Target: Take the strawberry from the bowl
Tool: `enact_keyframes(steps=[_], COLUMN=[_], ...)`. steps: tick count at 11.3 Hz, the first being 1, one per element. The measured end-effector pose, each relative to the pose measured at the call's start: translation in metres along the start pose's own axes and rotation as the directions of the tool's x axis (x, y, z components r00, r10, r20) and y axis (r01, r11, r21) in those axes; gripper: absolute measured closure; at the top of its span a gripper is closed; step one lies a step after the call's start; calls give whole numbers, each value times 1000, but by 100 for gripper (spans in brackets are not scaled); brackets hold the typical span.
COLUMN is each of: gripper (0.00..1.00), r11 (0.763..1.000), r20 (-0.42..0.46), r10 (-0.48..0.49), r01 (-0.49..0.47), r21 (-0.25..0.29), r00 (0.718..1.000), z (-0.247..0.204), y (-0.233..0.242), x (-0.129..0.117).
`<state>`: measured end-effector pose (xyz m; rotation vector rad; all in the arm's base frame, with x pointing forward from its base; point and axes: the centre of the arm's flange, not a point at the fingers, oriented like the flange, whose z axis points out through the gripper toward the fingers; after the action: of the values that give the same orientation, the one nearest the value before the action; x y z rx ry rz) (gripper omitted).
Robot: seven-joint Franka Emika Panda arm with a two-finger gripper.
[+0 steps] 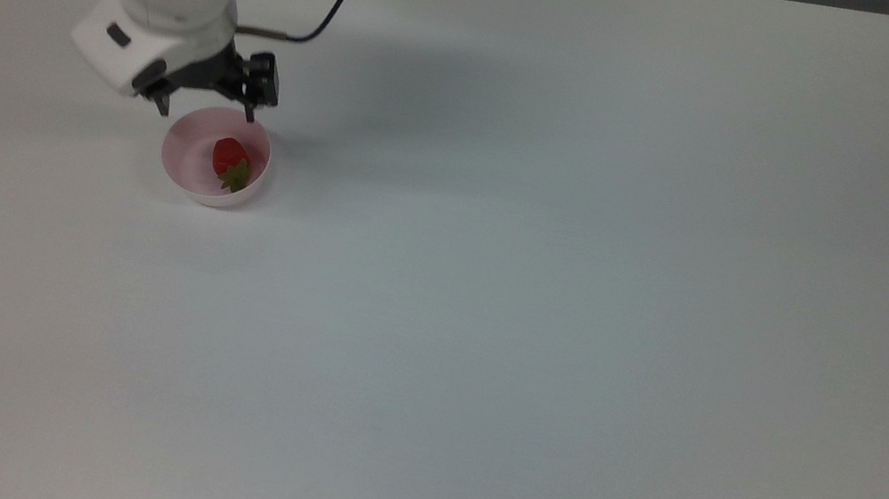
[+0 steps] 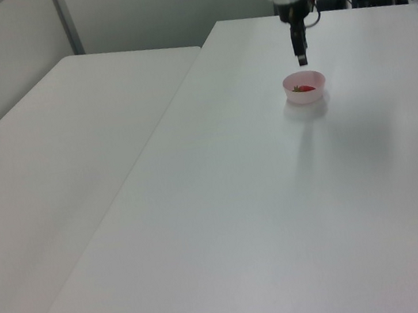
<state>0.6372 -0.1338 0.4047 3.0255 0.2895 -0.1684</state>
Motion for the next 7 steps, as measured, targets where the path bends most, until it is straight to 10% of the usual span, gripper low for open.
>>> enact_keyframes(steps=[7], gripper=[26], r11=[999], r20=[43], r10=[-29], r01=[30], r21=[-23], r00=[999], z=[73], y=[-2], x=[17])
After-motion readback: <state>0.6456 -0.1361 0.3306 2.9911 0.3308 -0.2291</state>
